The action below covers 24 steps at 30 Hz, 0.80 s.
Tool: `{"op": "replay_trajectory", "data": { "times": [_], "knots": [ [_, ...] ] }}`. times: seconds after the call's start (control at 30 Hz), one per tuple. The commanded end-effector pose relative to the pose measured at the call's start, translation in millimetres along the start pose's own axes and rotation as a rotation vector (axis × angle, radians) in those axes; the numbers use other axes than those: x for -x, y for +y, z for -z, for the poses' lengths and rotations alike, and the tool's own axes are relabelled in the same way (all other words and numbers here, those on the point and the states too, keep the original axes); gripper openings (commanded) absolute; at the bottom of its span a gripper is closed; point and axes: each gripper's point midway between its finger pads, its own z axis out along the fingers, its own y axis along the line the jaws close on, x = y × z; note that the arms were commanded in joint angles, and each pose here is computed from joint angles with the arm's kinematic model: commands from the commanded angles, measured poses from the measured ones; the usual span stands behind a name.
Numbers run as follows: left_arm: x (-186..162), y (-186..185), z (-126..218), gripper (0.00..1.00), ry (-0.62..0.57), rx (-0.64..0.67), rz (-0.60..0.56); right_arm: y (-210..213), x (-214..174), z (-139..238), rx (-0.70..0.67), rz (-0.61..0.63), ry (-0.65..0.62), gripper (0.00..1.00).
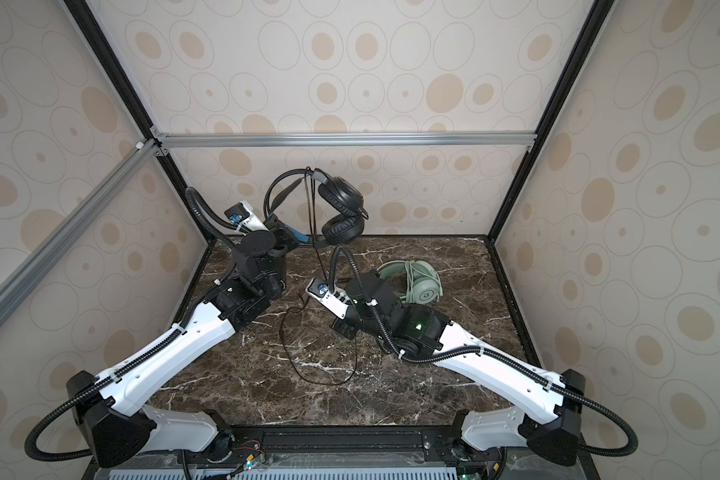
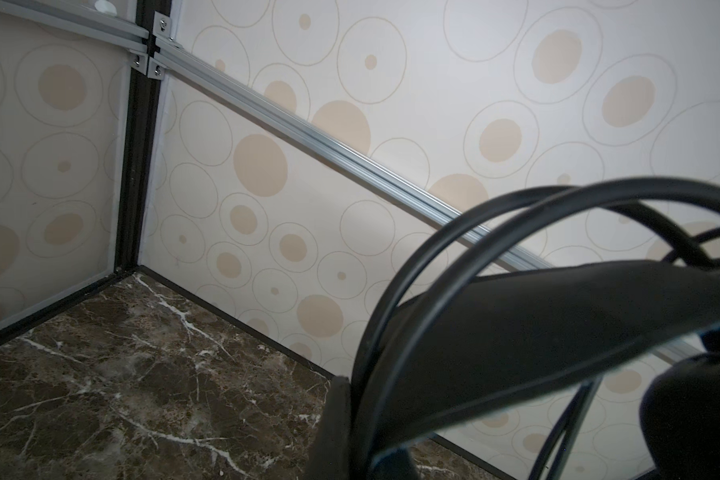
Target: Wrap the headphones
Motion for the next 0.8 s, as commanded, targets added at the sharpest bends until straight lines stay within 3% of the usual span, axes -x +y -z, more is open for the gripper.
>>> {"op": "replay_trajectory", "data": {
  "times": [0.0, 0.2, 0.5, 0.77],
  "knots": [
    [14.1, 8.7, 2.1, 0.0, -0.037, 0.038, -0.036, -5.1, 7.6, 7.7, -0.02, 0.05, 0.019, 0.0],
    [-2.5, 16.6, 10.3, 0.0, 0.042, 0.046, -0.296, -11.4, 1.5, 5.2, -0.055, 0.074, 0.068, 0.0],
    [-0.6, 28.2, 27.7, 0.0, 0.097, 0.068, -0.648, -15.0, -15.7, -0.1, -0.095, 0.12, 0.114, 0.0],
    [-13.3, 14.6, 36.1, 0.0, 0.197, -0.081, -0.808, -21.1, -21.0, -5.1, -0.13, 0.145, 0.138, 0.0]
  ]
}}
